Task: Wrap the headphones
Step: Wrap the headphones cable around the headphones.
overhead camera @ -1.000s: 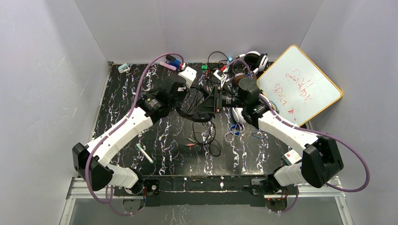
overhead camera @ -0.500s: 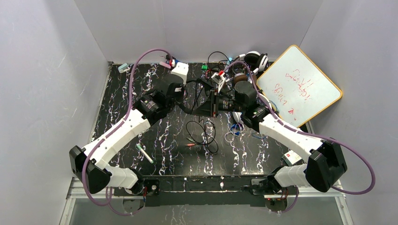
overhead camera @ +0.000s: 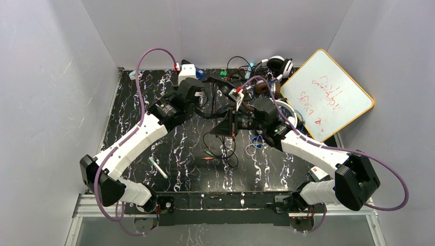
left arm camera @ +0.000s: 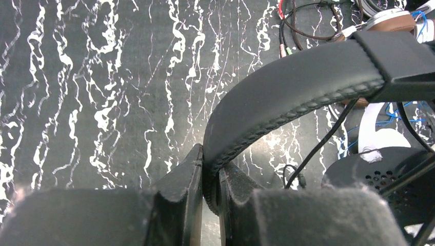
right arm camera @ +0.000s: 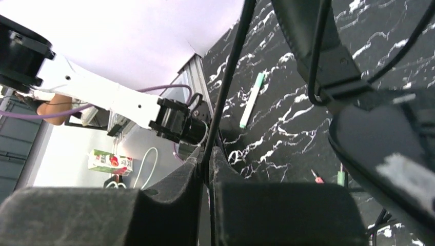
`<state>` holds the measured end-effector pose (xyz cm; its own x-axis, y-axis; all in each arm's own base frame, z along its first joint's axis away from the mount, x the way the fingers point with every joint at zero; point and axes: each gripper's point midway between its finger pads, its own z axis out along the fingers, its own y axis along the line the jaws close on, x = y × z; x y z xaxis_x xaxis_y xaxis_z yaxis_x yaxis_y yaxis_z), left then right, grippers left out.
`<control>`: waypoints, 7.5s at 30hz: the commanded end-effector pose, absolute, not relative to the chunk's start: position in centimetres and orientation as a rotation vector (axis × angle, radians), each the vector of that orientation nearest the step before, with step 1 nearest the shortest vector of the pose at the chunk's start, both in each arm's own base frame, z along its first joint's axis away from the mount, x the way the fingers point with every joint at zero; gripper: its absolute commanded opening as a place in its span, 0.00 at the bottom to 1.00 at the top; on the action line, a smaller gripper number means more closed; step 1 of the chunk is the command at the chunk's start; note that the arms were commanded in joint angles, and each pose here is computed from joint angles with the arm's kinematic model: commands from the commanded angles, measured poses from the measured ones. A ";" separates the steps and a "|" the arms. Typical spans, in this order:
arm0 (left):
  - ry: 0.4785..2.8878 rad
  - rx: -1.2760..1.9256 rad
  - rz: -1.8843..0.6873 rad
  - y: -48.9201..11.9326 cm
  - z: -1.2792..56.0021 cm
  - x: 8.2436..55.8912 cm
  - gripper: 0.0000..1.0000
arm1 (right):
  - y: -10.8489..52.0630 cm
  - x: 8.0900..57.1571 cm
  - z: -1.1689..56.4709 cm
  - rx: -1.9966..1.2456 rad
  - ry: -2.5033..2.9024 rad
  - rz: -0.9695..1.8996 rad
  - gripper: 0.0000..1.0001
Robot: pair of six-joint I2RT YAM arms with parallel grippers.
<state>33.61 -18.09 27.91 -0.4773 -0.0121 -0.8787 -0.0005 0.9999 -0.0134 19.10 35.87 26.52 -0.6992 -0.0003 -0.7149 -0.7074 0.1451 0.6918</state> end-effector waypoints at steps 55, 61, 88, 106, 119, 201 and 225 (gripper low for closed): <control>2.211 -0.436 -0.435 -18.5 31.7 33.1 0.00 | 33.9 19.4 16.1 -0.651 1.779 1.345 0.52; 2.190 -0.409 -0.537 -19.1 33.3 33.5 0.00 | 33.2 18.2 16.3 -0.704 1.757 1.344 0.35; 2.231 -0.389 -0.654 -21.2 33.1 33.6 0.00 | 30.4 20.8 18.6 -0.691 1.760 1.040 0.79; 2.246 -0.330 -0.675 -21.8 33.7 33.5 0.00 | 31.2 22.0 18.4 -0.726 1.762 1.001 0.88; 2.269 -0.335 -0.669 -21.9 33.0 33.5 0.00 | 32.4 23.9 15.4 -0.580 1.835 1.026 0.73; 2.007 0.987 -0.407 -20.6 28.5 24.2 0.00 | 25.5 30.1 26.4 -0.542 2.033 1.405 0.01; 1.590 1.665 0.255 -18.1 26.0 29.2 0.00 | 27.1 22.6 30.9 -0.594 2.021 2.025 0.04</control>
<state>28.68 -20.37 27.92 0.2621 0.8373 -0.4798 0.7558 0.1311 0.6416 23.06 26.82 26.42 -0.9213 -0.1601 -0.3543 -0.3654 0.0454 0.9298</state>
